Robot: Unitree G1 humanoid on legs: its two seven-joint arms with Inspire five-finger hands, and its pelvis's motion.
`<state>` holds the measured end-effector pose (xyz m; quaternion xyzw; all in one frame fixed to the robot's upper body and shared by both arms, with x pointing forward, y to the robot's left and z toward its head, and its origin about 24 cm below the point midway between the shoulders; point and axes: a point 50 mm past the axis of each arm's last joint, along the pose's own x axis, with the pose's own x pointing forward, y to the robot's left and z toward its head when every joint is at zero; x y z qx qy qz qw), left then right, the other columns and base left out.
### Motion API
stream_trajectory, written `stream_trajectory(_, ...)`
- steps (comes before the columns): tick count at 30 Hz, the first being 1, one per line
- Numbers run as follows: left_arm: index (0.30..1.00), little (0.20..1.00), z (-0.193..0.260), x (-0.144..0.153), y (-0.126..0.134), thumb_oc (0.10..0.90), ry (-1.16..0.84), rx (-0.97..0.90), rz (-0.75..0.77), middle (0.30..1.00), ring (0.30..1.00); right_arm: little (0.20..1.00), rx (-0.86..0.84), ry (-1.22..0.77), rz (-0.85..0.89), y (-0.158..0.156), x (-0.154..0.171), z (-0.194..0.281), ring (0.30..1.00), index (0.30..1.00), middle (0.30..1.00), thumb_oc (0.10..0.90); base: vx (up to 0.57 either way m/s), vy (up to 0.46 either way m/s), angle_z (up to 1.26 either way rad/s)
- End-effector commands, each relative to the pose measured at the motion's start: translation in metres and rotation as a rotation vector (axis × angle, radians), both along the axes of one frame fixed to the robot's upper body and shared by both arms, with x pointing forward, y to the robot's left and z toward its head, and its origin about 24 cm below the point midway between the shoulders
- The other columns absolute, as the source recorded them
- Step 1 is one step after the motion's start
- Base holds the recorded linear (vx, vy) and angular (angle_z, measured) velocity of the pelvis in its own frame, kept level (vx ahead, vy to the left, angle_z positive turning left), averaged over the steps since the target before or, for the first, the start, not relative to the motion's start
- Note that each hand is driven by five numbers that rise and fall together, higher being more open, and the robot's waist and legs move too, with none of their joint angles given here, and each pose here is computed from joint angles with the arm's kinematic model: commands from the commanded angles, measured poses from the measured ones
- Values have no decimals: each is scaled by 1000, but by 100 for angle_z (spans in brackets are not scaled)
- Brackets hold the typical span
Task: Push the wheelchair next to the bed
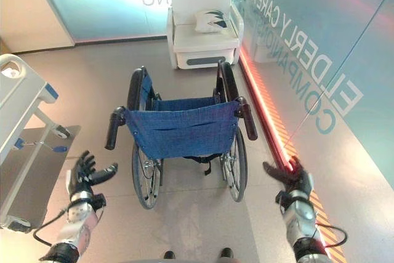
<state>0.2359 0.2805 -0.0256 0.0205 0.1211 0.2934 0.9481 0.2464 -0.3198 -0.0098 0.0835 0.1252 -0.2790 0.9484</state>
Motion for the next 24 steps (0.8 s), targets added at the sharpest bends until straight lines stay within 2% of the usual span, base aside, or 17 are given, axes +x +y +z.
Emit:
stream_trajectory(1,900,900,77,47,8,800,-344,98,-2,900,900,900,-76,-333,-18,1,46,79,900,900,900,800,0,0,0)
stream_trajectory(4,900,900,92,53,10,800,-403,118,12,900,900,900,-96,-372,-21,1,54,95,900,900,900,800,0,0,0)
stream_trajectory(7,900,900,128,67,4,800,-562,89,-27,900,900,900,-123,-445,1,8,69,127,900,900,900,800,3,-22,0)
stream_trajectory(10,900,900,142,69,2,800,-619,106,-45,900,900,900,-130,-498,11,10,71,140,900,900,900,800,-1,-27,0)
stream_trajectory(13,900,900,165,70,-2,800,-757,69,-78,900,900,900,-127,-611,75,22,74,163,900,900,900,800,0,0,0)
stream_trajectory(19,900,900,203,55,-34,800,-1006,125,-209,900,900,900,-163,-754,255,60,65,183,900,900,900,800,2,-10,0)
stream_trajectory(24,900,900,210,47,-46,800,-1079,110,-299,900,900,900,-188,-757,376,80,62,182,900,900,900,800,0,0,0)
